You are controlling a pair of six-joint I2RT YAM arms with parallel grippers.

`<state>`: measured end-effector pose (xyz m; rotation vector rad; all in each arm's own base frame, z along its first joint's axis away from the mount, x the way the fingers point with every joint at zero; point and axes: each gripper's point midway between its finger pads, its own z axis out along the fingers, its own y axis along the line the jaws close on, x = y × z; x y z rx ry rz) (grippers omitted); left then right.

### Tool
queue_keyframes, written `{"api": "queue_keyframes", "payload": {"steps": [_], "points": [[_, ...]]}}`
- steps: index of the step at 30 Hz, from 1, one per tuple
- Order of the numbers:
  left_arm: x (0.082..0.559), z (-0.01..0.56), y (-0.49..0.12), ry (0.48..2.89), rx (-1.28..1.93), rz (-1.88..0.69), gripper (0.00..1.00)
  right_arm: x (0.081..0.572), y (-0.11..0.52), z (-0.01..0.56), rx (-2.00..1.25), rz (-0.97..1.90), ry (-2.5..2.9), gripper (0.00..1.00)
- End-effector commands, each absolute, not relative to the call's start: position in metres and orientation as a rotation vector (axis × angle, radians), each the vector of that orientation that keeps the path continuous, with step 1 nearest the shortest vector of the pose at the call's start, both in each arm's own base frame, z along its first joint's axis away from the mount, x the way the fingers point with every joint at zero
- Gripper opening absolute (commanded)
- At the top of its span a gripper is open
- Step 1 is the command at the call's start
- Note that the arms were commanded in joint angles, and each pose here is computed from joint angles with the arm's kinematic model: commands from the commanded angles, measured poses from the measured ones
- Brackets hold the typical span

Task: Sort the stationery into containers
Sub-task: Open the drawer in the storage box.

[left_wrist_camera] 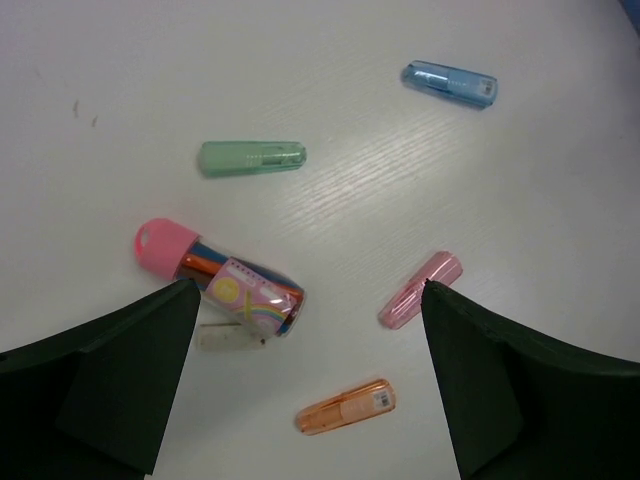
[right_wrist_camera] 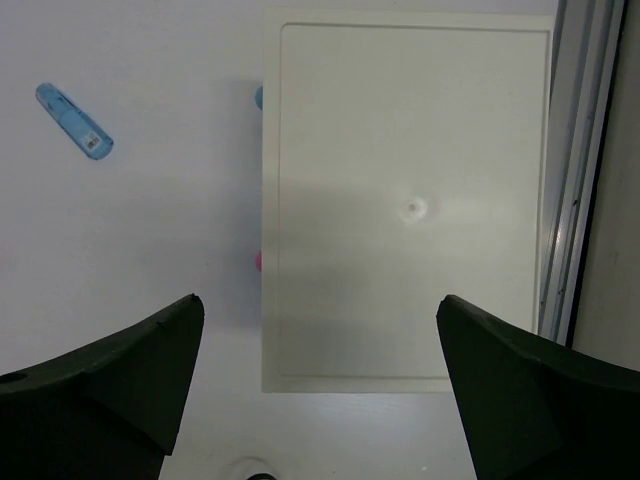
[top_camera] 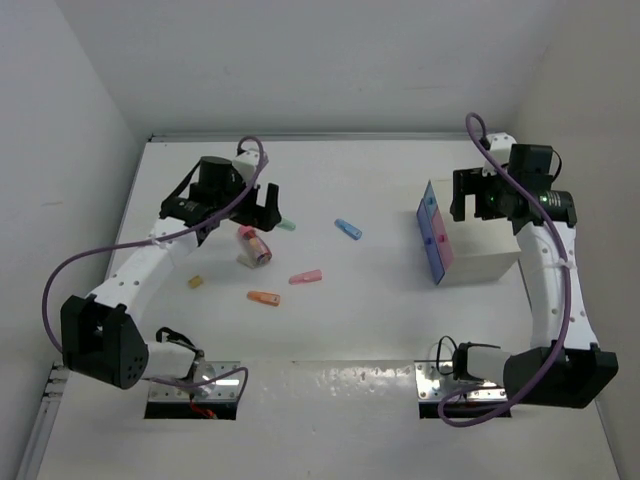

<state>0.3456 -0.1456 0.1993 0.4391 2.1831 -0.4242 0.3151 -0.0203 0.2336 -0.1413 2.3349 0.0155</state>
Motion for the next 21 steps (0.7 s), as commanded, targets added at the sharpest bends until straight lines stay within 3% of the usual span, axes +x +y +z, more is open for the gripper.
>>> {"api": "queue_keyframes", "payload": {"steps": [1, 8, 15, 21], "points": [[0.362, 0.235, -0.176, 2.025, 0.501, -0.544, 1.00, 0.330, -0.028, 0.249, -0.138, -0.034, 2.293, 0.97], [0.378, 0.252, -0.242, 1.874, 0.606, -0.899, 0.93, 0.354, -0.038, 0.248, -0.107, -0.066, 2.338, 0.94], [0.383, 0.242, -0.323, 1.815, 0.540, -1.418, 0.72, 0.374, -0.043, 0.238, -0.056, -0.069, 2.391, 0.86], [0.380, 0.244, -0.373, 1.730, 0.484, -1.582, 0.62, 0.383, -0.041, 0.217, -0.065, -0.068, 2.437, 0.77]]}}
